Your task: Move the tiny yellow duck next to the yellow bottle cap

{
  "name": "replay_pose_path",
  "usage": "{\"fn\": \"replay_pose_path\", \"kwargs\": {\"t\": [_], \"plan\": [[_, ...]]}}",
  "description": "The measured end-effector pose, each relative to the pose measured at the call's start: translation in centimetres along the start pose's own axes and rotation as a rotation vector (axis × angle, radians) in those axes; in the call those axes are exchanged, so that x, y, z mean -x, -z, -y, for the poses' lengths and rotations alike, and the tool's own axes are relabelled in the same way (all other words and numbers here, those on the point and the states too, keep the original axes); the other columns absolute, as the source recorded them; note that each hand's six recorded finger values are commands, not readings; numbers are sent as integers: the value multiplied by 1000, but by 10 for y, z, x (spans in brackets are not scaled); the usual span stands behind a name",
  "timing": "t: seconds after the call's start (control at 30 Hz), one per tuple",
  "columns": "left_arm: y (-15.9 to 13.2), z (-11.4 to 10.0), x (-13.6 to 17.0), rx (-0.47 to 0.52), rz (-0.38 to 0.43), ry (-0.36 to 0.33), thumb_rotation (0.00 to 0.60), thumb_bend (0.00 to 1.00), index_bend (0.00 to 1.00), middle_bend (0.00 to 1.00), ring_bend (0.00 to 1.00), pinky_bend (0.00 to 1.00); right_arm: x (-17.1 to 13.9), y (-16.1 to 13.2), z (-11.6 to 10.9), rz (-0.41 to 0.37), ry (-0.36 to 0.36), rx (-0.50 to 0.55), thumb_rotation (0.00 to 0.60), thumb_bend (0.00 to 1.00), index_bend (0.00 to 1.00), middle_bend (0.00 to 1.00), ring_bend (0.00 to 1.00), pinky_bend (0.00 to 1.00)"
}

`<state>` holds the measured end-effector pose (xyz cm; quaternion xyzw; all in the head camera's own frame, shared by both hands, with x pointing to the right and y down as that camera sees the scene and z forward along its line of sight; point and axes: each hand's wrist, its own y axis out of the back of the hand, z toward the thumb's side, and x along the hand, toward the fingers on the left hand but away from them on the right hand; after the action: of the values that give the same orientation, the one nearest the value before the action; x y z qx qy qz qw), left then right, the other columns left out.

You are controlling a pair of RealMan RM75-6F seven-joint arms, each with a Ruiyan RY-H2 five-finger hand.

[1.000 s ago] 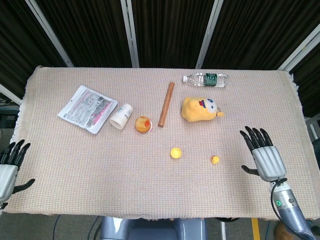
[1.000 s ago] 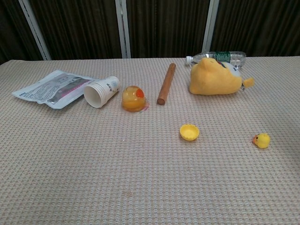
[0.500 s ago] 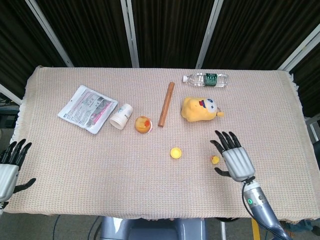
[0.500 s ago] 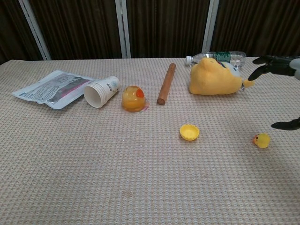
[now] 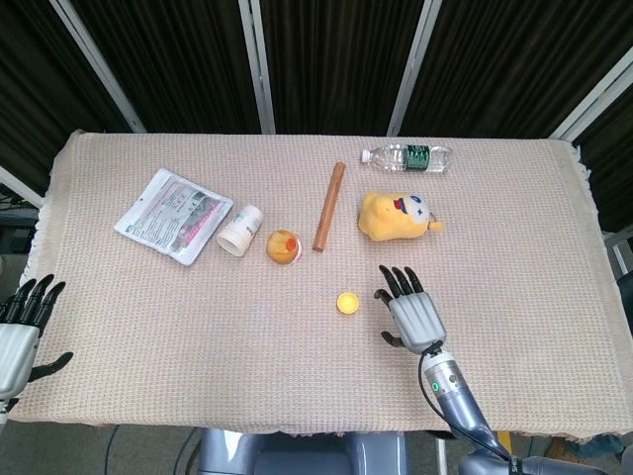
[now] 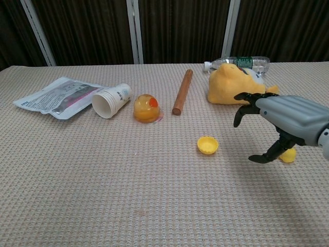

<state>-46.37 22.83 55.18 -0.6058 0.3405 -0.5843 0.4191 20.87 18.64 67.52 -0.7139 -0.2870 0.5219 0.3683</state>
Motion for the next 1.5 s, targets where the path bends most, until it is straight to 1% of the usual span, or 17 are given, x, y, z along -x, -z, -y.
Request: {"fn": "replay_pose_path", "kwargs": {"t": [0.17,0.3,0.43,0.67,0.83,1.13,1.5], "plan": [[-1,-1,0,-9,1,-2,600,0,0,0,0,172,9,-3,13,7,-8,11,600,161,322,0,0,0],[0,0,1,-4,-4,4,600,0,0,0,0,173,13,-1,19,6,-9,6,600,163,346,0,0,0],[1,-1,1,-4,-5,1,600,0,0,0,0,173,14,3,20,9,-9,15,600,172,366,0,0,0],[-1,-1,2,-11,3,0,600,0,0,0,0,172,12,17,16,22,2,24,600,175,369,0,0,0],[0,-1,2,-11,0,2,600,0,0,0,0,173,12,23,17,30,-4,33,600,189,368,0,0,0],[1,-1,3,-10,-5,2,600,0,0,0,0,172,12,34,19,43,-5,44,600,204,375,0,0,0],[0,-1,3,-12,-6,5,600,0,0,0,0,172,7,50,29,68,-6,75,600,208,376,0,0,0]]}}
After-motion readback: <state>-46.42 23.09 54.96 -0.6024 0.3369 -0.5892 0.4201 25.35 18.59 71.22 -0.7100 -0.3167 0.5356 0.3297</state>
